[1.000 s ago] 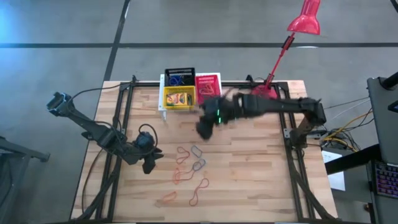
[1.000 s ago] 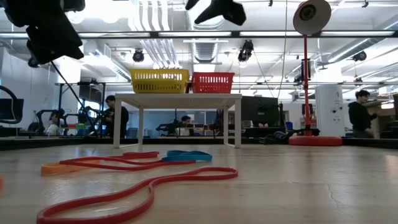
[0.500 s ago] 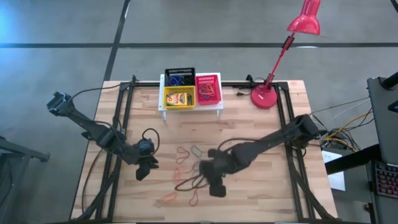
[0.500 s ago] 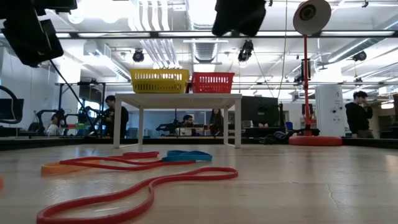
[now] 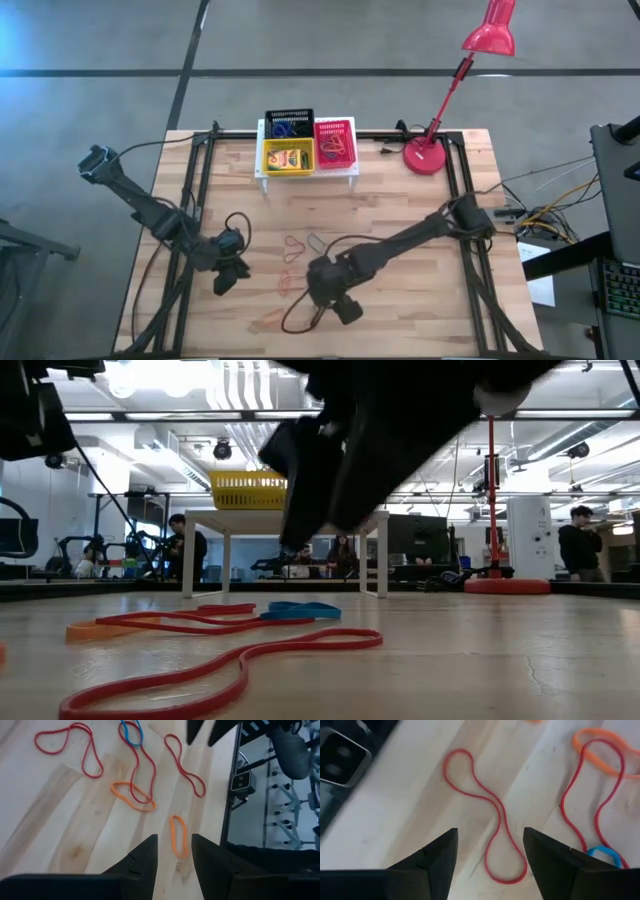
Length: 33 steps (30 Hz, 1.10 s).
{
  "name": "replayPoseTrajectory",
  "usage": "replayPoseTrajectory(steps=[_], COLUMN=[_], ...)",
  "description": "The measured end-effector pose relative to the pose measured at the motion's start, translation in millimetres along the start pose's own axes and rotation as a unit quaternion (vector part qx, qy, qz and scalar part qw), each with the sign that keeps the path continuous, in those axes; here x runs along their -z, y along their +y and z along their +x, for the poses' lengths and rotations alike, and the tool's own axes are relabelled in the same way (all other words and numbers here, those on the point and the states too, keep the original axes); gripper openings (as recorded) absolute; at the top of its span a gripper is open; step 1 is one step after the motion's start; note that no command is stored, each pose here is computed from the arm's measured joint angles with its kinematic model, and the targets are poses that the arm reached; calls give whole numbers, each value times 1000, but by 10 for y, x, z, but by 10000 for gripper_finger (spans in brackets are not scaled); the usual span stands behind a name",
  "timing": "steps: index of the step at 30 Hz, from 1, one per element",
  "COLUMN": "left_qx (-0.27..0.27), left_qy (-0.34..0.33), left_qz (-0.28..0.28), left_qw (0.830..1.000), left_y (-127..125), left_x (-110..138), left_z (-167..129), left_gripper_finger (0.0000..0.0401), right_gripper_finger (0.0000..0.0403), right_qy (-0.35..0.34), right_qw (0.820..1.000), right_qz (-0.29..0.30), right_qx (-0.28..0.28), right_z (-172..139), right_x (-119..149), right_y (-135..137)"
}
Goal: Pick & Place Office Desk Supplies
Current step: Put the red rubber band into the red basket on the shelf
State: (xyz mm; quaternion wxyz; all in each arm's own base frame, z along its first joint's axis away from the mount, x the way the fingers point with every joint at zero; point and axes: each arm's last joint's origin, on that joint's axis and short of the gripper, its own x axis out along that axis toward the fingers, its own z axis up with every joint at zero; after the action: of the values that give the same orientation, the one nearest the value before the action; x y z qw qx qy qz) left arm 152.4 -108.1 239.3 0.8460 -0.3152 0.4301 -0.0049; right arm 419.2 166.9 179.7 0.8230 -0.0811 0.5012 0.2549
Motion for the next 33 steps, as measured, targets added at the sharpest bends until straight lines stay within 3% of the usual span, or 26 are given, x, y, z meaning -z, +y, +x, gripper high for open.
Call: replayPoseTrajectory(steps=[6, 15, 25, 33], left_qx=[2, 1, 1, 0], left_qy=[2, 3, 3, 0], left_qz=[-16, -30, -34, -34], left_qw=[1000, 1000, 999, 999], left_y=[-11, -11, -11, -10], left_x=[20, 21, 21, 18], left_z=[-3, -2, -2, -2], left_gripper_finger=[124, 124, 124, 124], right_gripper_finger=[211, 151, 20, 9], right_qy=[-10, -2, 29, 71], right_qw=[1000, 999, 999, 993], right_qz=[-16, -15, 2, 77], right_qx=[12, 28, 39, 45], right_z=[262, 516, 575, 392], right_x=[23, 98, 225, 273], right_y=[-55, -65, 21, 242])
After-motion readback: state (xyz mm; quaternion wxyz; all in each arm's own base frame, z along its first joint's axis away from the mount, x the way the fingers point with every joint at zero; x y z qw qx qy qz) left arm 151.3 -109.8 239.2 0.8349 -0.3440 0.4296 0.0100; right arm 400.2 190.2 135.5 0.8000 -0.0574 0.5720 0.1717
